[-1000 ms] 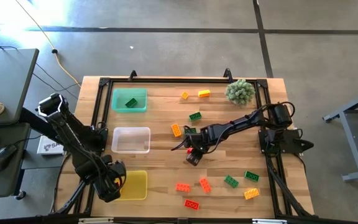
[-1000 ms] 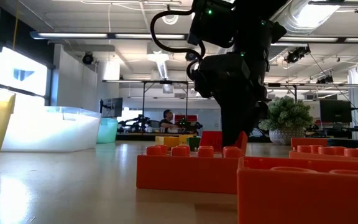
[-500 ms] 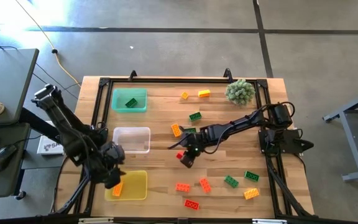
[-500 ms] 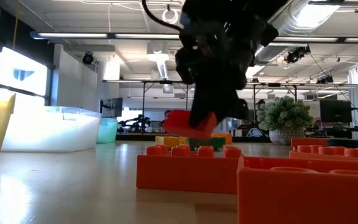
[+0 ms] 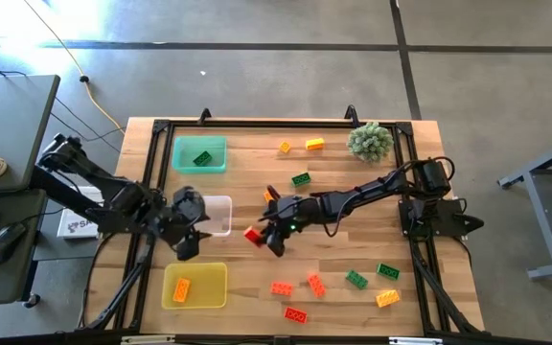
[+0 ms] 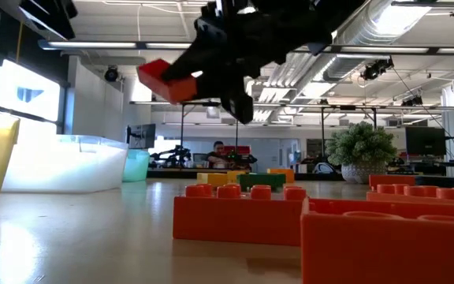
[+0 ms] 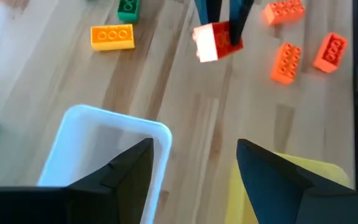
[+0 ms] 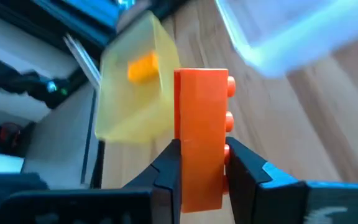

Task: Sort & place blocks by color
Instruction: Put the orange game piece into the white bin

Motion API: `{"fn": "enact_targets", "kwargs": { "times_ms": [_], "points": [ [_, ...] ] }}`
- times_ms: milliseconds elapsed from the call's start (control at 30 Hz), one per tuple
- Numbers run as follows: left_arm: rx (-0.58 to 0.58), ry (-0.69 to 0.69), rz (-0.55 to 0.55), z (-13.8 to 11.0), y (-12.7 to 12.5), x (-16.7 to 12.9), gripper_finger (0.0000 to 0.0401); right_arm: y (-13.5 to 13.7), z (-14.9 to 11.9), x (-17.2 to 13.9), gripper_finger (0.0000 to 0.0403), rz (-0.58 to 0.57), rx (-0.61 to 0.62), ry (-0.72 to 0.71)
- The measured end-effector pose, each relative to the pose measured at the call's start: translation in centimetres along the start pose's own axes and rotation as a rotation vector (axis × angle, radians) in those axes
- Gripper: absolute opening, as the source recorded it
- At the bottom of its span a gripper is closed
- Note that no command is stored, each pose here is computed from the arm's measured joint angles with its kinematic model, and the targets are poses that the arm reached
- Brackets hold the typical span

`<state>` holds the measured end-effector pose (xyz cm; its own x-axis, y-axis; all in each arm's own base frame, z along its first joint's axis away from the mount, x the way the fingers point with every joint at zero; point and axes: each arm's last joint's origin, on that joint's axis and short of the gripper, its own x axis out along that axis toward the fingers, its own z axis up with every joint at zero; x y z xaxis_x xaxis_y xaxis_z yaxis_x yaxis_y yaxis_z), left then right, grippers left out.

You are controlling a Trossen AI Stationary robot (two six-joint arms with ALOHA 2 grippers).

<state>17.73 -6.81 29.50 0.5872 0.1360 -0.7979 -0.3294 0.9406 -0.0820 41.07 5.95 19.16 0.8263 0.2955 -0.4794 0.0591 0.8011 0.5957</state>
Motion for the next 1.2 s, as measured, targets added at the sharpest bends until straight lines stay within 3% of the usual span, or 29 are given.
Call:
{"fn": "enact_targets", "kwargs": {
  "times_ms": [267, 433, 633, 900, 1200],
  "points": [
    [0.016, -0.006, -0.074, 2.4, 2.1, 1.1, 0.0218, 0.4, 0.8, 0.0, 0.0067, -0.003, -0.065, -0.09],
    [-0.015, -0.008, -0.133, 3.5, 3.4, 1.5, 0.0218, 1.7, 2.6, -0.2, 0.0067, 0.005, -0.17, -0.145],
    [-0.04, -0.057, -0.221, 4.8, 4.3, 1.9, 0.0218, 2.4, 4.4, -0.8, 0.0067, -0.106, -0.235, -0.088],
    [-0.065, -0.076, -0.266, 5.5, 5.1, 2.0, 0.0218, 3.3, 6.2, -1.4, 0.0067, -0.145, -0.289, -0.109],
    [-0.05, -0.1, -0.235, 5.9, 5.7, 2.3, 0.0215, 3.7, 7.4, -1.8, 0.0067, -0.157, -0.295, -0.156]
  ]
}}
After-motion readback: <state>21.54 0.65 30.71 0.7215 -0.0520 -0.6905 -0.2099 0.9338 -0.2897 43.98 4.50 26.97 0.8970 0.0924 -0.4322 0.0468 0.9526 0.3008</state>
